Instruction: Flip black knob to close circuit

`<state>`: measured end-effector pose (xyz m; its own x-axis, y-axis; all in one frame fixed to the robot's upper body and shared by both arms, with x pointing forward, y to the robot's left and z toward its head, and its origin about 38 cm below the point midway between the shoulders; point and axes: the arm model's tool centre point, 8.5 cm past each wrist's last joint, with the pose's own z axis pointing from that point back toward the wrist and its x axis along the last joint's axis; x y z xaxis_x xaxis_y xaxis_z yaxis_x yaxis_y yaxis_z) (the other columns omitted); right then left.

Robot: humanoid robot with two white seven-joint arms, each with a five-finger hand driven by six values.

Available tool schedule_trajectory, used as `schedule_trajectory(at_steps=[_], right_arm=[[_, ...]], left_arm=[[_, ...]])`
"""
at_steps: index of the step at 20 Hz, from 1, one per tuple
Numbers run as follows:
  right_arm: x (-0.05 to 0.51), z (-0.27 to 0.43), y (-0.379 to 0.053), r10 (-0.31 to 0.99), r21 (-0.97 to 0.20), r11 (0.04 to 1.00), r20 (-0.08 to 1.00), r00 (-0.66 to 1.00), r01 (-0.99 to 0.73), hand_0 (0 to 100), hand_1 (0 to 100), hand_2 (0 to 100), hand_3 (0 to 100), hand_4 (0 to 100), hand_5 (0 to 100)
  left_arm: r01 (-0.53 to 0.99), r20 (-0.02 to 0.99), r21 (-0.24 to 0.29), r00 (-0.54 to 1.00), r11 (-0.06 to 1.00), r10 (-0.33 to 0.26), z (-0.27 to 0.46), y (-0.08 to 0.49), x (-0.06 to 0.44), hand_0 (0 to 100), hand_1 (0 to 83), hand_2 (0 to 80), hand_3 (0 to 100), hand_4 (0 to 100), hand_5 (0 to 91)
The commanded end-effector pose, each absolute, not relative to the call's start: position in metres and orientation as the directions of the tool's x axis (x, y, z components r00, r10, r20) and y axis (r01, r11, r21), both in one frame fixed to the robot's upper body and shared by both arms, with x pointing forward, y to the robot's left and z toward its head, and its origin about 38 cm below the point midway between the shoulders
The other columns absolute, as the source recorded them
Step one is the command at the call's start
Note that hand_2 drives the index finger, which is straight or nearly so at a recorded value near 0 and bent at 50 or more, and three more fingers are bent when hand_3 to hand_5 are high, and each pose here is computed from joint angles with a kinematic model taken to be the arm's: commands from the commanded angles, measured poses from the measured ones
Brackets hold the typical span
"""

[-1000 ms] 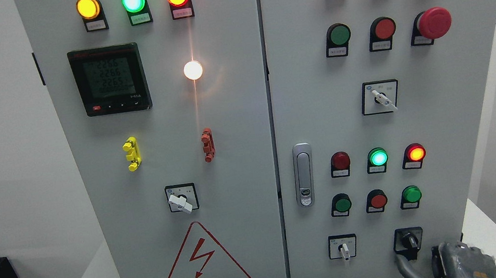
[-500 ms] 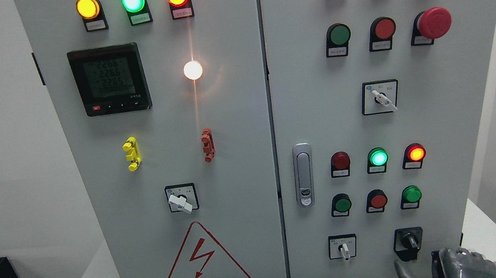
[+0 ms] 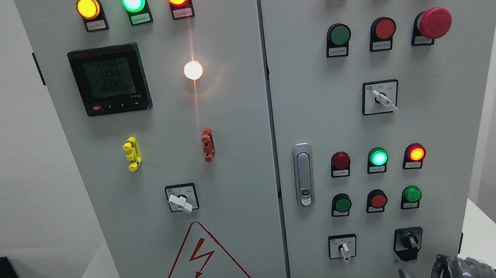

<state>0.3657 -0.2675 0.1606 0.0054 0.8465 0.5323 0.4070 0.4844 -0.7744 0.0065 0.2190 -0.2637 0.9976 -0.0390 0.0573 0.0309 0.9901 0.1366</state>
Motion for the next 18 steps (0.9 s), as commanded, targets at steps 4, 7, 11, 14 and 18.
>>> schedule_trajectory(at_steps=[4, 7, 11, 14, 18], right_arm=[[0.331, 0.152, -0.254, 0.705, -0.612, 0.684, 0.695, -0.142, 0.398, 0, 7, 33, 52, 52, 48], [0.323, 0.147, -0.248, 0.596, -0.506, 0.785, 0.775, -0.211, 0.359, 0, 5, 22, 38, 36, 33], [0.319, 0.145, -0.249, 0.429, -0.34, 0.884, 0.862, -0.27, 0.321, 0, 1, 12, 27, 26, 21], [0.315, 0.142, -0.25, 0.298, -0.209, 0.934, 0.903, -0.31, 0.29, 0, 0, 9, 26, 25, 20], [0.308, 0.143, -0.247, 0.153, -0.087, 0.976, 0.925, -0.347, 0.198, 0, 0, 5, 24, 21, 16]], left_arm=[[0.028, 0.063, 0.132, 0.997, 0.991, -0.036, -0.264, 0.217, 0.002, 12, 55.6, 0.0, 0, 0, 0.0], [0.028, 0.063, 0.132, 0.997, 0.991, -0.036, -0.264, 0.217, 0.002, 12, 55.6, 0.0, 0, 0, 0.0], [0.028, 0.063, 0.132, 0.997, 0.991, -0.036, -0.264, 0.217, 0.002, 12, 55.6, 0.0, 0, 0, 0.0], [0.028, 0.063, 0.132, 0.997, 0.991, -0.036, -0.264, 0.217, 0.002, 12, 55.6, 0.0, 0, 0, 0.0], [0.028, 0.063, 0.132, 0.997, 0.991, -0.036, -0.264, 0.217, 0.002, 12, 55.6, 0.0, 0, 0, 0.0]])
